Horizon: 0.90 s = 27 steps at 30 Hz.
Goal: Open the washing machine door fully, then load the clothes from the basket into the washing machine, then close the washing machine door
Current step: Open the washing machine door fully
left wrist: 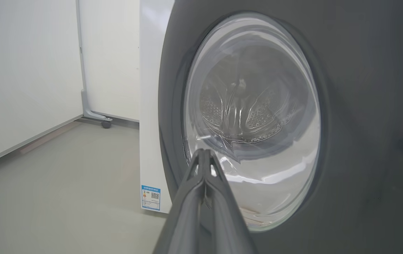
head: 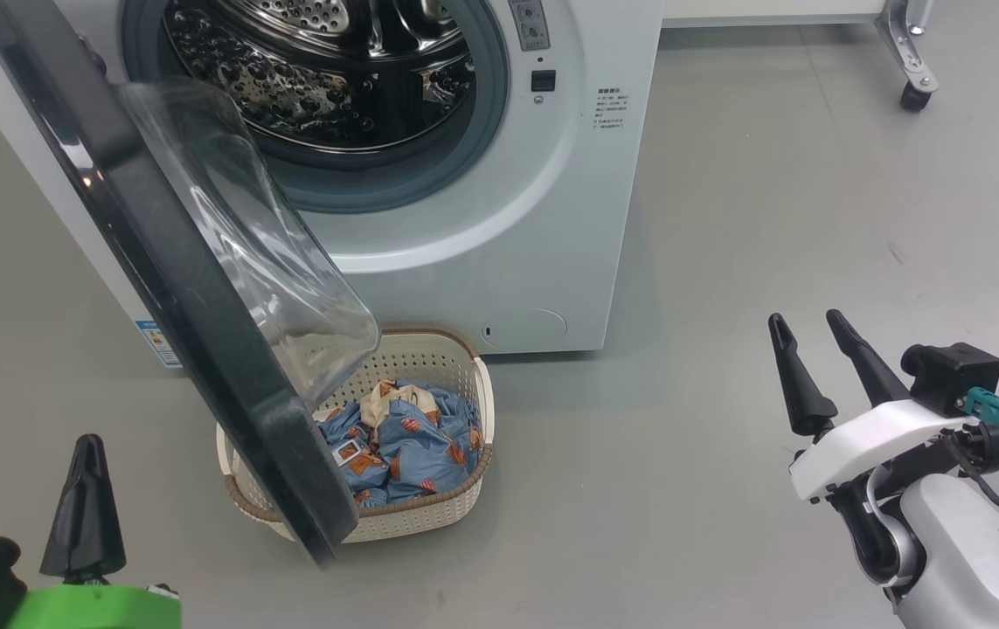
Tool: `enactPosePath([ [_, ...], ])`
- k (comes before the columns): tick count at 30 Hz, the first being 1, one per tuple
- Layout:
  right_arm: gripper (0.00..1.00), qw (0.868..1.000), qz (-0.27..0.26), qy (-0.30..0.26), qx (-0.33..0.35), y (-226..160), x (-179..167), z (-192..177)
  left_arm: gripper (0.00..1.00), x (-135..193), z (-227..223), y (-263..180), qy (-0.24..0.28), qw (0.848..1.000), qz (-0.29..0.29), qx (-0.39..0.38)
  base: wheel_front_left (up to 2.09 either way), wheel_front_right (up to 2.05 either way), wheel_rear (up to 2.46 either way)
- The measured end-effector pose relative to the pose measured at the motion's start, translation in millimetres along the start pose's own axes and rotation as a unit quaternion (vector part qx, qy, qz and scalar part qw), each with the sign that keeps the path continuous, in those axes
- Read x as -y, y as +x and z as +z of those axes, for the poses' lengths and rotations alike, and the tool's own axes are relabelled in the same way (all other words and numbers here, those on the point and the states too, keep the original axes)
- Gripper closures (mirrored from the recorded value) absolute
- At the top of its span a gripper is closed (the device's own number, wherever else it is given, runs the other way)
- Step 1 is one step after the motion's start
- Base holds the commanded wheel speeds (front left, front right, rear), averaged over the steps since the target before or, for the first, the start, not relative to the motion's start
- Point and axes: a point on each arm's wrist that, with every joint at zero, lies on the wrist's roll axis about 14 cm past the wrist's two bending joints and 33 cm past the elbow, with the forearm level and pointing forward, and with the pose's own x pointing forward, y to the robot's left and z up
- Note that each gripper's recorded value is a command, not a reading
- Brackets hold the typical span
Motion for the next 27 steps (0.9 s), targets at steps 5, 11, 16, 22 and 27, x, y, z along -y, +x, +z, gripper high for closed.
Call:
enactPosePath([
  [5, 0.0, 1.0, 0.002, -0.001, 0.002, 0.9, -0.5, 0.8, 1.0, 6.0, 12.7, 3.0, -0.004, 1.0, -0.009, 0.021, 0.0, 0.0, 0.0],
  [11, 0.0, 1.0, 0.006, -0.001, 0.004, 2.6, -3.7, 1.4, 1.0, 16.1, 51.2, 12.2, 0.002, 0.996, -0.026, 0.08, 0.0, 0.0, 0.0],
  [16, 0.0, 1.0, 0.01, -0.002, 0.005, 3.3, -6.8, 1.7, 1.0, 30.6, 84.5, 13.8, 0.009, 0.99, -0.049, 0.131, 0.0, 0.0, 0.0],
  [22, 0.0, 1.0, 0.014, 0.005, -0.002, -0.1, -11.7, -4.9, 1.0, 59.6, 121.0, 8.4, 0.019, 0.978, -0.093, 0.187, 0.0, 0.0, 0.0],
  [27, 0.0, 1.0, 0.015, 0.003, -0.001, -0.2, -13.6, -4.4, 1.0, 90.4, 144.0, -0.9, 0.008, 0.965, -0.139, 0.224, 0.0, 0.0, 0.0],
])
